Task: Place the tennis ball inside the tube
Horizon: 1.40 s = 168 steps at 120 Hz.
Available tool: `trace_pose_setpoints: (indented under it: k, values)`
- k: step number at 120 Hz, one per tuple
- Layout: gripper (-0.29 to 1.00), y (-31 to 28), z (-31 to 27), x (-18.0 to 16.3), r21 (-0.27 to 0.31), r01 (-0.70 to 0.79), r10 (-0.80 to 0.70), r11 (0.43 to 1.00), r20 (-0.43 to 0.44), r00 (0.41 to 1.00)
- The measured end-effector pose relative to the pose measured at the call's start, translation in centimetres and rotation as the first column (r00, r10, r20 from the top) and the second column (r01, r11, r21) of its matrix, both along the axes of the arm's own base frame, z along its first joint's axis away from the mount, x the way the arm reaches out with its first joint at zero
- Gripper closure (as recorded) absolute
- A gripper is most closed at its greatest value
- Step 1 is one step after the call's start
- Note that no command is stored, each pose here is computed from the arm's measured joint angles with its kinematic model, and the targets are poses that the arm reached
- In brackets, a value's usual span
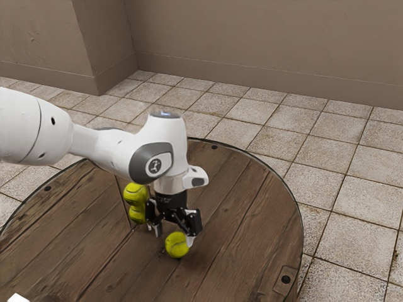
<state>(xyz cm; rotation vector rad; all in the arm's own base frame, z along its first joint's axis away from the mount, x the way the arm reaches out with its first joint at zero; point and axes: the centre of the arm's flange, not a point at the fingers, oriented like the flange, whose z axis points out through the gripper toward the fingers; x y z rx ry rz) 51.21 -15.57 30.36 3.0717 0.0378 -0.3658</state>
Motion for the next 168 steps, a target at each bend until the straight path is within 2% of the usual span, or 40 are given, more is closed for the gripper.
trace_pose_setpoints:
  k: [73, 148, 168]
  values:
    - [0.0, 0.3, -3.7, 1.3, 0.039, 0.025, -0.025, 0.999, 0.004, 1.0]
    - [0.0, 0.0, -5.9, 2.4, 0.042, 0.038, -0.038, 0.998, 0.012, 0.999]
    - [0.12, 0.0, -5.9, 2.4, 0.042, 0.04, -0.04, 0.998, 0.017, 0.999]
